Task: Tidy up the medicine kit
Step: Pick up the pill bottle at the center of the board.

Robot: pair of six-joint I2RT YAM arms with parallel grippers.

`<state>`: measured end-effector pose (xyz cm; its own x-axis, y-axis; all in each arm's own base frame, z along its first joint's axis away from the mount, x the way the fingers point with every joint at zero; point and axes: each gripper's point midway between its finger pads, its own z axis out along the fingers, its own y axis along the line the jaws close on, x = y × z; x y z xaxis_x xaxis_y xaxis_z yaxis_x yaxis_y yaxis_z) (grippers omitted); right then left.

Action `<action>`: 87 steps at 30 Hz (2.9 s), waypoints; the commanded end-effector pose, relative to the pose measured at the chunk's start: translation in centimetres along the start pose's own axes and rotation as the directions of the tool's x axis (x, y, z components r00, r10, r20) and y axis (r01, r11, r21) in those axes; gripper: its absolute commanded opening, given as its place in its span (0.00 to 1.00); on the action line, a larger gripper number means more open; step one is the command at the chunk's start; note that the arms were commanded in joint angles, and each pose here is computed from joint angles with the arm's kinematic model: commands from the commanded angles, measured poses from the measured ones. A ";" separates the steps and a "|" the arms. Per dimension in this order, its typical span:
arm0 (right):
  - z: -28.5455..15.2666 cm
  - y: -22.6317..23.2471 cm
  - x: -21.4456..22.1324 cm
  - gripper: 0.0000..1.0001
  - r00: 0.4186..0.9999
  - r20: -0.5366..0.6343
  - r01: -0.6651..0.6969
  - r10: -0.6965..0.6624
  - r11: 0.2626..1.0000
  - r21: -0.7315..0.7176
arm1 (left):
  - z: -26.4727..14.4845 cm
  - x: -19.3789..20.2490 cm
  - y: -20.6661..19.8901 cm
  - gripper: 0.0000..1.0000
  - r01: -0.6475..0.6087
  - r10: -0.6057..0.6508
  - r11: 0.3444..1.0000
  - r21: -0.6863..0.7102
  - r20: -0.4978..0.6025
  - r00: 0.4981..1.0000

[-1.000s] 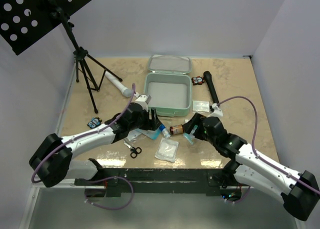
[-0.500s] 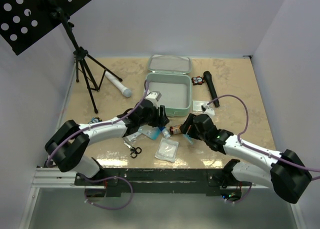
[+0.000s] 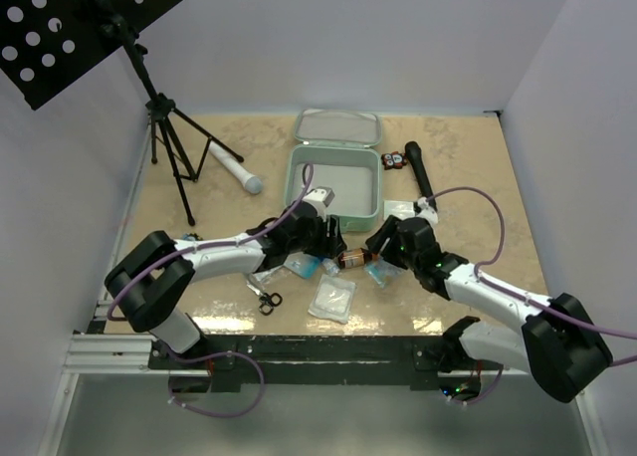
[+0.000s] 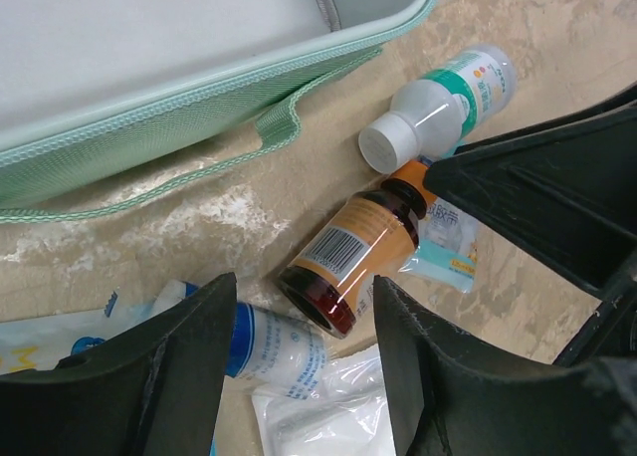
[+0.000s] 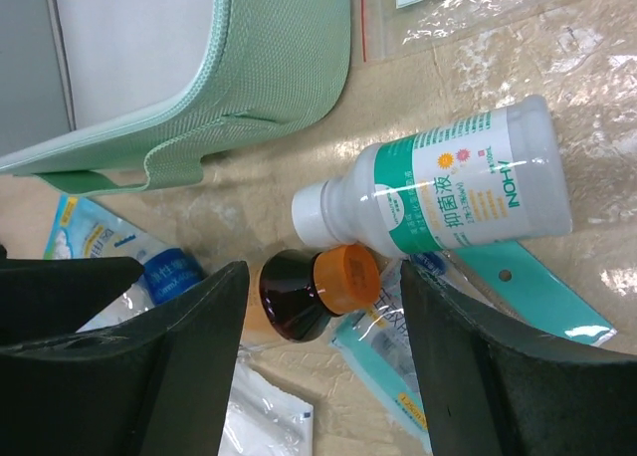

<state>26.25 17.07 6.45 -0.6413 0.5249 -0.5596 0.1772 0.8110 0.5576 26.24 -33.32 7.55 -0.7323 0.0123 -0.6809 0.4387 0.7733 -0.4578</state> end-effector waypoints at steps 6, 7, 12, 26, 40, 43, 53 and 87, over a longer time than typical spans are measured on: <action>1.2 1.5 1.6 0.66 0.996 -0.071 0.050 -0.058 0.992 -0.113 | -1.2 -1.5 -2.0 0.61 0.012 -0.018 0.997 0.082 0.065 0.998; 1.4 1.4 1.8 0.66 0.995 -0.076 0.053 -0.062 0.992 -0.112 | -1.3 -1.3 -1.9 0.61 0.017 -0.022 0.996 0.082 0.064 0.998; 1.9 0.7 2.8 0.65 0.993 -0.104 0.051 -0.063 0.993 -0.109 | -2.2 -0.6 -2.1 0.61 0.040 -0.048 0.993 0.112 0.066 0.997; 1.9 1.8 4.0 0.54 0.988 -0.145 0.027 -0.057 0.980 -0.198 | -2.1 2.0 -1.6 0.59 0.045 -0.046 0.992 0.120 0.010 0.999; -0.8 0.9 3.1 0.75 0.990 -0.130 0.027 -0.047 0.989 -0.148 | -3.4 -1.6 -0.9 0.60 0.018 -0.021 1.000 0.026 0.123 0.992; -1.8 0.9 2.7 0.75 0.992 -0.119 0.013 -0.031 0.988 -0.153 | -2.9 -1.6 -0.8 0.60 0.011 -0.012 1.000 0.010 0.112 0.994; -2.1 0.2 4.7 0.71 0.983 -0.182 -0.012 -0.020 0.984 -0.175 | -3.7 -0.2 -1.5 0.60 -0.003 -0.007 0.995 0.098 0.100 0.995; 0.2 4.7 1.6 0.65 0.995 -0.104 -0.022 -0.005 0.964 -0.264 | -4.3 2.6 -2.1 0.60 0.025 -0.032 0.982 0.185 0.035 0.999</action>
<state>24.77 21.17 7.30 -0.7300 0.4893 -0.4772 0.0031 0.7005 0.7136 20.50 -31.19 7.79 -0.7506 -0.0057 -0.6608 0.4889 0.6679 -0.5612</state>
